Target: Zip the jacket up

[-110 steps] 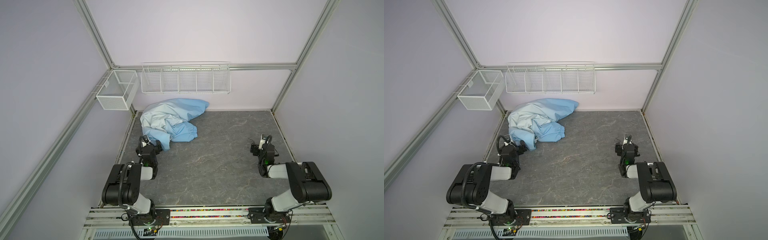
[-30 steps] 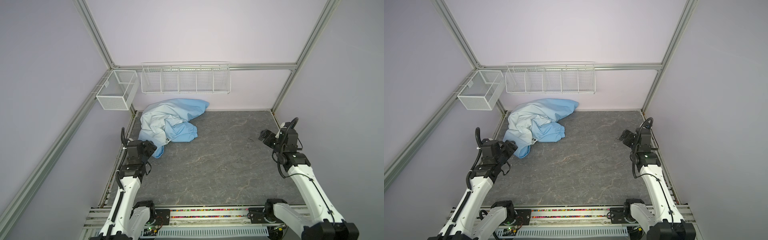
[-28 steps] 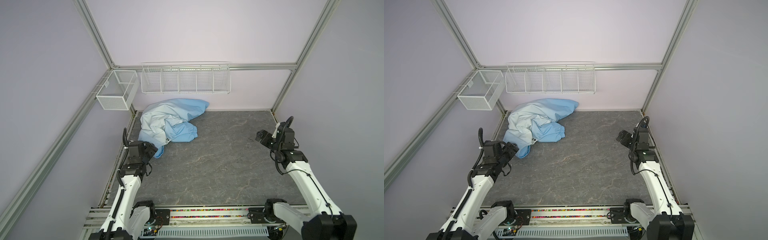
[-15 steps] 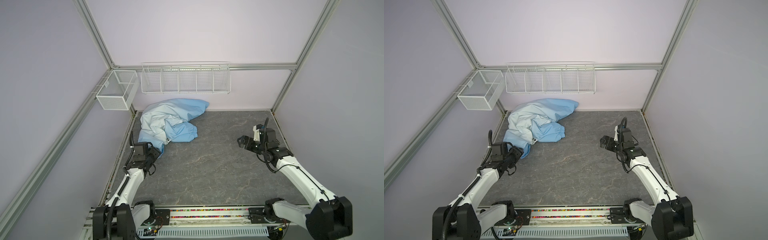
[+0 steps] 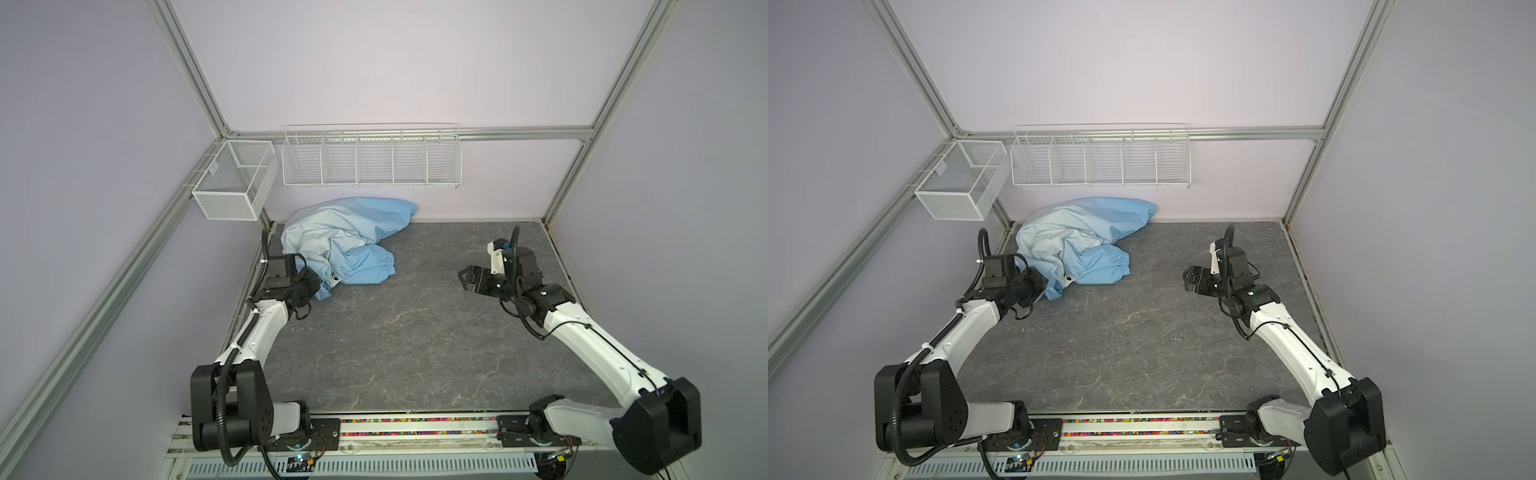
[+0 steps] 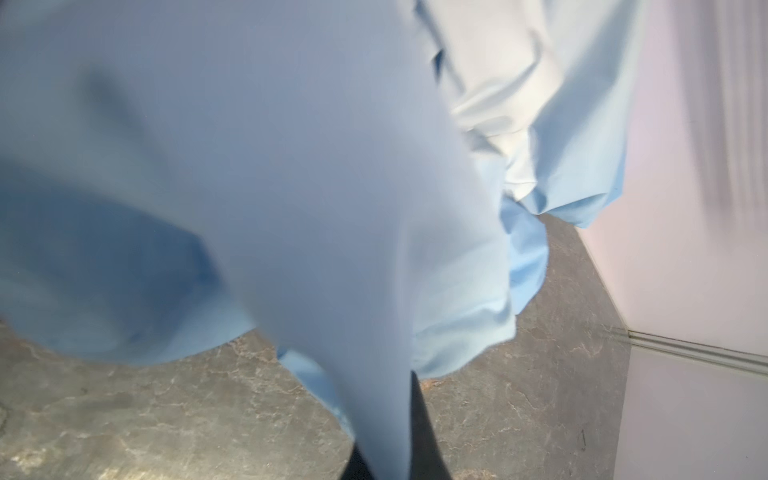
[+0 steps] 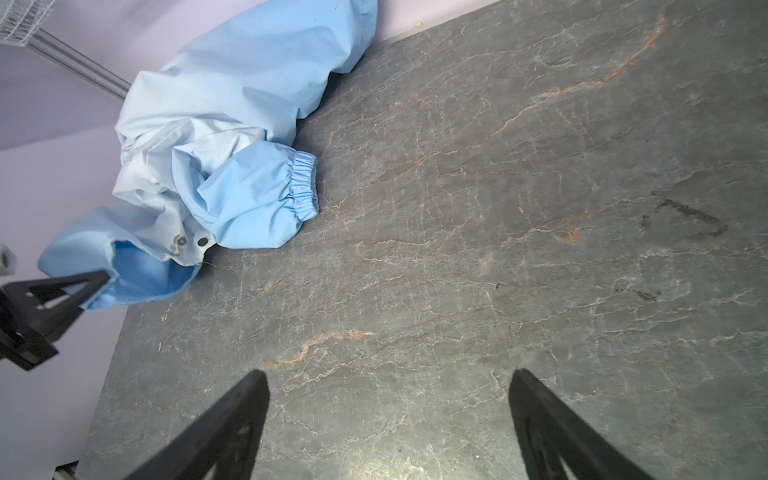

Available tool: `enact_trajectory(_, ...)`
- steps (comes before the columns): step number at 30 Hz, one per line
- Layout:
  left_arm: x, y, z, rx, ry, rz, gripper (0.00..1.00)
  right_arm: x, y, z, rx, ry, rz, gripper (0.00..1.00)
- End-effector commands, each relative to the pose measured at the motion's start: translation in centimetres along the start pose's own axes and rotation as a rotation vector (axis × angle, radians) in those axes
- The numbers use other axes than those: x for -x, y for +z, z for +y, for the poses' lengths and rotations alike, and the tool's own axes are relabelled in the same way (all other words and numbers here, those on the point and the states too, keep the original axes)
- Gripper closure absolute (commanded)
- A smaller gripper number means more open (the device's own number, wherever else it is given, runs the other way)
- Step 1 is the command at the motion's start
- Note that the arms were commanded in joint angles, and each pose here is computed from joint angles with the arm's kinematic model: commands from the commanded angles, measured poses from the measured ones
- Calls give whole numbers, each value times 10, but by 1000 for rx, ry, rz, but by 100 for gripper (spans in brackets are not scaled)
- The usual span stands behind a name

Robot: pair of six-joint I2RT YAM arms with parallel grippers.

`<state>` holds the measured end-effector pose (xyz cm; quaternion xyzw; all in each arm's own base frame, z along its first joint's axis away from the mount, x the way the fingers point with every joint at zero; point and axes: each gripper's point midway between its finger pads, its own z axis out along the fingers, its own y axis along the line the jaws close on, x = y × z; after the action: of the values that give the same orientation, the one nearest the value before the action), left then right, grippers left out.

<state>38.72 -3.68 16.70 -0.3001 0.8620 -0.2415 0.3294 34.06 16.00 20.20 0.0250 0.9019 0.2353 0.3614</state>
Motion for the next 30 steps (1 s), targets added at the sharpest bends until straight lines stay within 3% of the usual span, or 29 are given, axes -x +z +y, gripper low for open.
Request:
enact_trajectory(1,10,-26,-34,6,164,6,100,11,1,20,42,-41,-29,5)
enact_trajectory(11,12,-87,-159,-110,539,-18,100,23,5,108,243,-189,-92,5)
enact_trajectory(17,-4,-118,-225,-177,733,-24,100,12,1,194,438,-461,-203,4)
enact_trajectory(22,-4,-147,-255,-231,786,-53,100,-4,29,234,469,-624,-195,5)
enact_trajectory(30,8,-208,-257,-305,798,-175,100,7,68,257,476,-652,-228,4)
